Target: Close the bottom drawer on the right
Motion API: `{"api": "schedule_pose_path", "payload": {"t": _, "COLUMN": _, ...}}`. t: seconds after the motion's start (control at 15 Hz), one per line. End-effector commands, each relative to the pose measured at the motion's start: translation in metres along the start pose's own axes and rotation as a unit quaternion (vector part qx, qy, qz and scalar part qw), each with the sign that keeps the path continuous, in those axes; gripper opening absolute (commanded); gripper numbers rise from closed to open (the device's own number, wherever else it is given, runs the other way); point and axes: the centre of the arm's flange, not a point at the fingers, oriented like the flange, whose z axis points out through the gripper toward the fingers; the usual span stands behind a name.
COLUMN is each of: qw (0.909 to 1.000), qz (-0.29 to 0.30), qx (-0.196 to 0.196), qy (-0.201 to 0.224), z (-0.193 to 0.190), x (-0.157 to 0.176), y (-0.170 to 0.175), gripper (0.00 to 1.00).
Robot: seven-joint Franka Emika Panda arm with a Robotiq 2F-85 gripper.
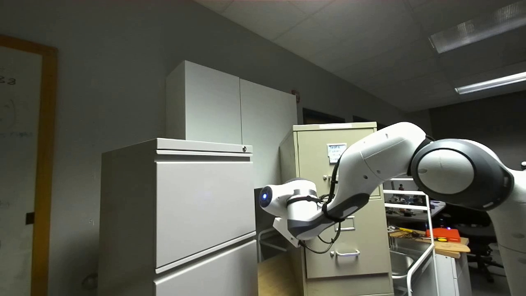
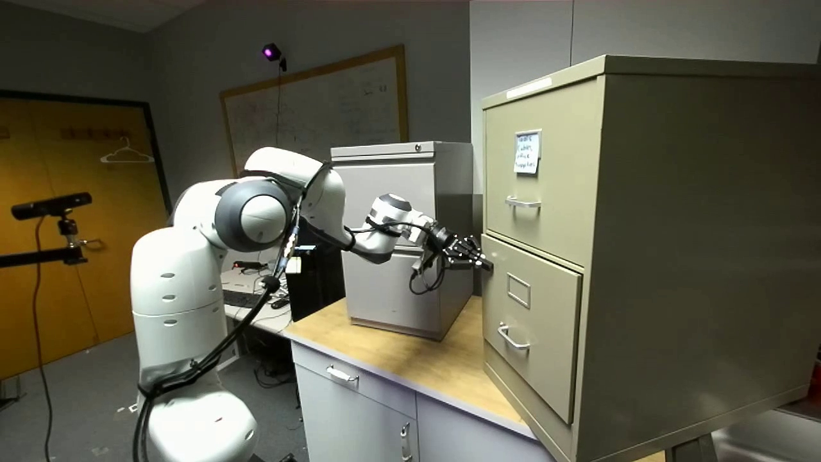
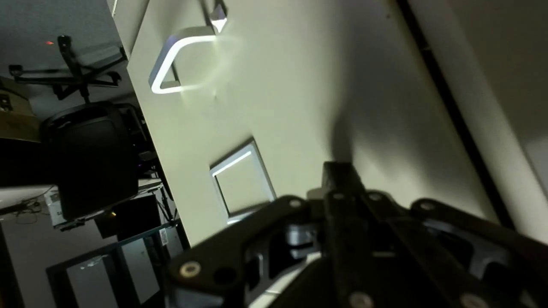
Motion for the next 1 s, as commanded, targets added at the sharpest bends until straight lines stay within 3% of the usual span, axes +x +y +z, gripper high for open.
{"api": "schedule_pose_path", "payload": {"t": 0.0, "qw": 0.9970, "qz": 0.020, "qx": 0.069, "qy": 0.029, "z": 0.021, "x": 0.045, "y": -0.059, "gripper": 0.00}}
{"api": "schedule_pose_path", "payload": {"t": 0.6, "qw": 0.9933, "qz": 0.028, "qx": 0.112, "qy": 0.002, "z": 0.014, "x": 0.076, "y": -0.070, "gripper": 0.00}}
{"api": "schedule_pose_path", "payload": {"t": 0.93, "qw": 0.9942, "qz": 0.000, "qx": 0.105, "qy": -0.021, "z": 0.011, "x": 0.087, "y": -0.073, "gripper": 0.00}}
